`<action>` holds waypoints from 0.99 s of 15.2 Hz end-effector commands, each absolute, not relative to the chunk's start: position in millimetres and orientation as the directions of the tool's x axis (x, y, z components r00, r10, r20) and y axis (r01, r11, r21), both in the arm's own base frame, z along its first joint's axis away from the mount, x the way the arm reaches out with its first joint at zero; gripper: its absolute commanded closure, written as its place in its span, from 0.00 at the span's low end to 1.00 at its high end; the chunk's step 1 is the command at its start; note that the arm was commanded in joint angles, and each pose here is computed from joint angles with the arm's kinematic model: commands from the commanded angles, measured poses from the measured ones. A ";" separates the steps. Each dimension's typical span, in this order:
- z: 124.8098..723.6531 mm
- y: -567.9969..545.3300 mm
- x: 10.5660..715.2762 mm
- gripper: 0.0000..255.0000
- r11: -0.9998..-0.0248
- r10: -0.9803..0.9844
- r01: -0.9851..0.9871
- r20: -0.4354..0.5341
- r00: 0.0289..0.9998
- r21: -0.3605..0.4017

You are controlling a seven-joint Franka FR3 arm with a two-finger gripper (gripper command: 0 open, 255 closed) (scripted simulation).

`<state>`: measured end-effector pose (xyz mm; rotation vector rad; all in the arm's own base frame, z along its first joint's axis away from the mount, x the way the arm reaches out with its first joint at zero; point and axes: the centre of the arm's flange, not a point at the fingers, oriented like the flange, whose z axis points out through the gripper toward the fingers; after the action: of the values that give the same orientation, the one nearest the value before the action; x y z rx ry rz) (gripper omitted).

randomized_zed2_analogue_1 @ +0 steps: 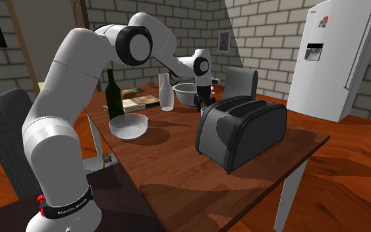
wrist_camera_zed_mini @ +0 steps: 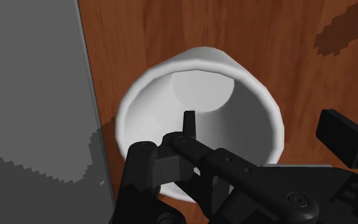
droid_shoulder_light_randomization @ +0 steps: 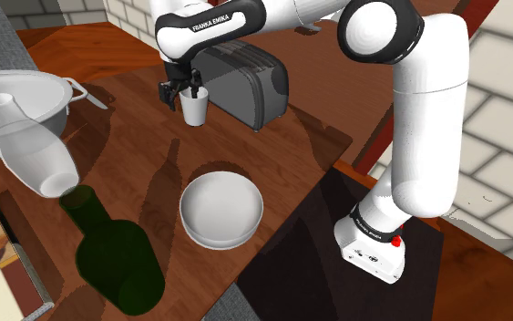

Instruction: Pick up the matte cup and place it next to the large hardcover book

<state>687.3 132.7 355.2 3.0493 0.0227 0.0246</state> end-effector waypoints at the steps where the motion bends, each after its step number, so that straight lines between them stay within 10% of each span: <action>1: 354.9 132.8 687.4 0.00 -0.996 0.016 0.014 0.016 1.000 0.092; 4: 355.0 132.8 687.4 0.00 -0.996 0.016 0.014 0.016 1.000 0.092; 5: 355.0 132.8 687.4 1.00 -0.996 0.016 0.014 0.016 1.000 0.092; 15: 360.2 132.8 687.4 1.00 -0.996 0.016 0.014 0.016 1.000 0.092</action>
<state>687.3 132.6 357.5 3.0493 0.0228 0.0247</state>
